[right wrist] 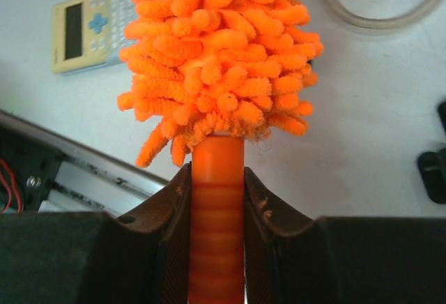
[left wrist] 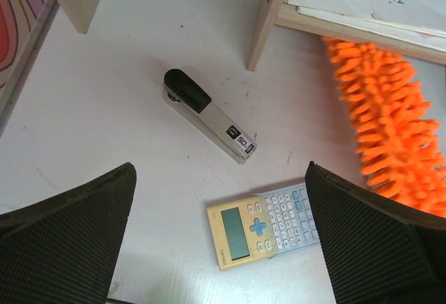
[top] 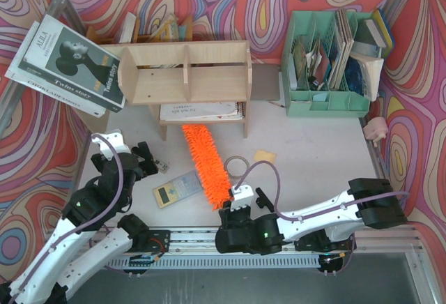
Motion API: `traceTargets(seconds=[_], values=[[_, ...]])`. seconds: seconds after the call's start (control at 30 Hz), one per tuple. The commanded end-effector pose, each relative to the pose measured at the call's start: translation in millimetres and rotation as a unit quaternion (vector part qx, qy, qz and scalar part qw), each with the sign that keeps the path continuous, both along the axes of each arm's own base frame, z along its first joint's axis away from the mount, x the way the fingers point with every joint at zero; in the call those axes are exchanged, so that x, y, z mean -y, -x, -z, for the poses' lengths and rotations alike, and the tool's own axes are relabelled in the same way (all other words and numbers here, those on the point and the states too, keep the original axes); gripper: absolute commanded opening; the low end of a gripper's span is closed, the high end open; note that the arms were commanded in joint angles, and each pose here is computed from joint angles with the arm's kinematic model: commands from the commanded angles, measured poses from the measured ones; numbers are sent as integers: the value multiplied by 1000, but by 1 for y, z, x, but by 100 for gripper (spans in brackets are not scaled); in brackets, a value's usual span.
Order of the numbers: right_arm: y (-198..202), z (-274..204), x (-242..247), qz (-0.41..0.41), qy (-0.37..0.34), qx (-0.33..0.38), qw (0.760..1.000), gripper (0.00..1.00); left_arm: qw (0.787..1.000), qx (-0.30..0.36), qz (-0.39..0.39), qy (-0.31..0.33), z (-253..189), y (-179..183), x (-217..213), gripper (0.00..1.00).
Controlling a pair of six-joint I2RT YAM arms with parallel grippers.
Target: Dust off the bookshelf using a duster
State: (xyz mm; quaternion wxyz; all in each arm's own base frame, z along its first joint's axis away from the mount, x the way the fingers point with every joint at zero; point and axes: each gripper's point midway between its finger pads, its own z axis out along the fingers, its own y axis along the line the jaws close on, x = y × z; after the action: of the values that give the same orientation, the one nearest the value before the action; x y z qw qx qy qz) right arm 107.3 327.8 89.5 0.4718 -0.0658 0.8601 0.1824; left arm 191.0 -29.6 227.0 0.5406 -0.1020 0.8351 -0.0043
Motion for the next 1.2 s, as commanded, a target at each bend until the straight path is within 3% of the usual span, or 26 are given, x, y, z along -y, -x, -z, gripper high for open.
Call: traceTargets(seconds=[0.0,0.13,0.33,0.5,0.87,1.17], values=[[-28,-18,44,121,-37,43,991,0,1000,-6,13,8,-2,2,5,98],[-31,-16,44,127,-36,39,990,0,1000,-6,4,-1,-7,3,0,98],[-24,-29,-12,0,-20,63,998,0,1000,-22,5,7,-3,6,3,98],[-25,-34,-26,-9,-17,73,997,0,999,-38,11,27,7,12,7,98],[-36,-13,86,220,-10,29,975,0,999,-32,7,34,6,13,5,98],[-29,-27,3,57,-19,49,997,0,999,-24,2,42,5,15,2,98]])
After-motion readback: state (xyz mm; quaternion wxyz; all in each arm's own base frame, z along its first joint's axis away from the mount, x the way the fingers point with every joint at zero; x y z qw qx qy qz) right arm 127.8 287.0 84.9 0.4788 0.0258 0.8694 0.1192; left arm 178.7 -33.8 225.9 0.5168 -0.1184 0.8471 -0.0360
